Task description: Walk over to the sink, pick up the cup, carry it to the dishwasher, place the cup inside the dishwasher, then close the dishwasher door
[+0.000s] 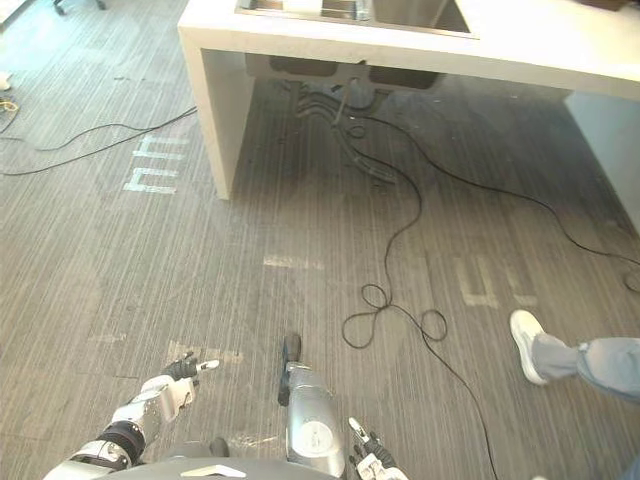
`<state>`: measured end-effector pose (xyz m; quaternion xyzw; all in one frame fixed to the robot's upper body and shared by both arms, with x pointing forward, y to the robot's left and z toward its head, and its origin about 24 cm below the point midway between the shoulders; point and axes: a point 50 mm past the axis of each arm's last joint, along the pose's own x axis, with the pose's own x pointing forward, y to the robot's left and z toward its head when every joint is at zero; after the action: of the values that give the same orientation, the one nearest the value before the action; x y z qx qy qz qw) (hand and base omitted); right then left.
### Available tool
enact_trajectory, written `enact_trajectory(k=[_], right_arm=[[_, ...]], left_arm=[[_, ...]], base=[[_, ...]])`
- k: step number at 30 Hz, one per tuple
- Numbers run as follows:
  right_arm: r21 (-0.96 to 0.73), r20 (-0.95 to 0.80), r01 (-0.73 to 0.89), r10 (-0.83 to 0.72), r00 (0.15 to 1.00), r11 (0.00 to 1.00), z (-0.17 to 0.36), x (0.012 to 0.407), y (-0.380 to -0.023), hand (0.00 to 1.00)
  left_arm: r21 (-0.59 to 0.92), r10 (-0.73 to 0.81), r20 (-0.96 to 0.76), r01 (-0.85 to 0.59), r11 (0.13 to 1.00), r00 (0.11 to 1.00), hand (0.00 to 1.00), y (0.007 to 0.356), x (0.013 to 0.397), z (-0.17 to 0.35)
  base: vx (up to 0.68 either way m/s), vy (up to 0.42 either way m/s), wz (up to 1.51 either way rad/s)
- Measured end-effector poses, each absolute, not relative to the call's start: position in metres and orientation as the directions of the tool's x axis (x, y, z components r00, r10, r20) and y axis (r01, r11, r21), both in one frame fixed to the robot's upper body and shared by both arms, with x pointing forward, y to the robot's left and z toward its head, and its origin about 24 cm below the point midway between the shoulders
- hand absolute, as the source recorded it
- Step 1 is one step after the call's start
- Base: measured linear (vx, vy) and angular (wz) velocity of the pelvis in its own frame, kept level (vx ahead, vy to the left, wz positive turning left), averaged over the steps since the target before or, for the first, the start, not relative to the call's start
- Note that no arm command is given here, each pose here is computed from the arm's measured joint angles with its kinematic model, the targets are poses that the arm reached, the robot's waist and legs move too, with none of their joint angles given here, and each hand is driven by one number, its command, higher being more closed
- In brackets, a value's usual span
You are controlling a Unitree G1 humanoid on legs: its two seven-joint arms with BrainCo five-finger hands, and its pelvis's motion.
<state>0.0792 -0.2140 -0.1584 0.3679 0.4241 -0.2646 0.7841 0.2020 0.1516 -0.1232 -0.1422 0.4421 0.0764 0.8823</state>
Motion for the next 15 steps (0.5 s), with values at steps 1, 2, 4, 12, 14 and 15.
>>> enact_trajectory(k=[1, 2, 4, 12, 14, 15], right_arm=[[0.359, -0.855, 0.726, -0.105, 0.508, 0.587, -0.157, 0.081, -0.214, 0.00], [0.376, -0.843, 0.722, -0.110, 0.527, 0.581, -0.155, 0.086, -0.215, 0.00], [0.393, -0.841, 0.743, -0.115, 0.528, 0.541, -0.156, 0.085, -0.212, 0.00], [0.346, -0.868, 0.825, -0.182, 0.462, 0.447, -0.159, 0.050, -0.223, 0.00], [0.379, -0.851, 0.827, -0.194, 0.488, 0.416, -0.158, 0.057, -0.224, 0.00], [0.392, -0.845, 0.823, -0.193, 0.499, 0.412, -0.157, 0.061, -0.225, 0.00]], left_arm=[[-0.184, 0.007, -0.807, -0.263, 0.947, 0.591, 0.00, 0.151, 0.199, -0.124], [-0.180, 0.008, -0.812, -0.264, 0.948, 0.584, 0.00, 0.151, 0.197, -0.125], [-0.162, 0.010, -0.827, -0.255, 0.953, 0.563, 0.00, 0.152, 0.191, -0.128], [-0.061, 0.074, -0.849, -0.237, 0.970, 0.523, 0.00, 0.150, 0.151, -0.146], [-0.036, 0.097, -0.814, -0.217, 0.976, 0.573, 0.00, 0.155, 0.158, -0.141], [-0.036, 0.100, -0.799, -0.213, 0.976, 0.592, 0.00, 0.156, 0.161, -0.138]], base=[[0.33, -0.211, 0.14], [0.39, -0.273, 0.08], [0.35, -0.255, 0.13], [0.29, -0.159, 0.04], [0.32, -0.076, -0.31], [0.29, -0.035, -0.84]])
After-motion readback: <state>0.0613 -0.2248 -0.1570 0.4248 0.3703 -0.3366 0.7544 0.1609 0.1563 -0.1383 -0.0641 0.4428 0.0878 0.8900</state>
